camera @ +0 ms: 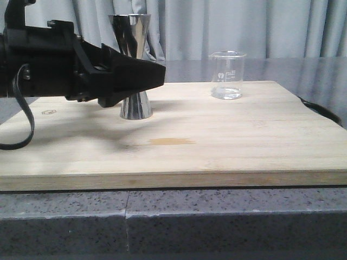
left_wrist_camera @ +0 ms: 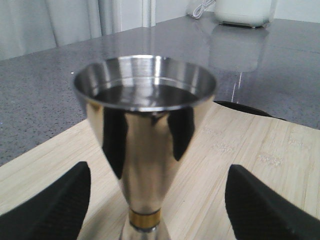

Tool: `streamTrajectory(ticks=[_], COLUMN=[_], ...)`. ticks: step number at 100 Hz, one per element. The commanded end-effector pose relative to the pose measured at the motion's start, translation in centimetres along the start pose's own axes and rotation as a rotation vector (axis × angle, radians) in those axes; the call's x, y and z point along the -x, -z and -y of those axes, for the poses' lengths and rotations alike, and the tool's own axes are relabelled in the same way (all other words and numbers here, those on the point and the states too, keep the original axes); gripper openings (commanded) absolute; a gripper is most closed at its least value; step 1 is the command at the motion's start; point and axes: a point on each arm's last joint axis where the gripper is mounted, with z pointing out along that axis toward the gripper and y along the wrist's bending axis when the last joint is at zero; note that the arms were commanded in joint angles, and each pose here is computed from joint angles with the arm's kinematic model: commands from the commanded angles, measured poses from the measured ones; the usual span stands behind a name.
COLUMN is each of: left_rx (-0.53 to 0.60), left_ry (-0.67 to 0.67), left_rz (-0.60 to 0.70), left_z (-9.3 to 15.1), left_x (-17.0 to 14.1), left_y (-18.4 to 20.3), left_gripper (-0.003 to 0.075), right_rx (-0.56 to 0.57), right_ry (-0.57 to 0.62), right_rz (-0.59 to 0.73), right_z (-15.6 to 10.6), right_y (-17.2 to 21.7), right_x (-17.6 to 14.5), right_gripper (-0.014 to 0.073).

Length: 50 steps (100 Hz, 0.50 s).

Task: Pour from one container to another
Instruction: 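Open the left gripper and raise it away from the jigger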

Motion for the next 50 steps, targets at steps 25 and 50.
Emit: streamTrajectory(ticks=[25,50], left_rx=[-0.005,-0.014], left_ry=[-0.025,-0.025], left_rz=[0.077,0.017], left_z=[-0.2,-0.1], left_x=[2.8,3.9], left_y=[1.8,3.5], left_gripper=[0.0532,0.0531], right_rx=[-0.02,-0.039], right_ry=[0.03,0.029], right_rz=[0.093,0.08], right_z=[0.0,0.2], right_y=[0.5,0.5], right_x=[2.9,2.8], right_gripper=[0.0648,0.0648])
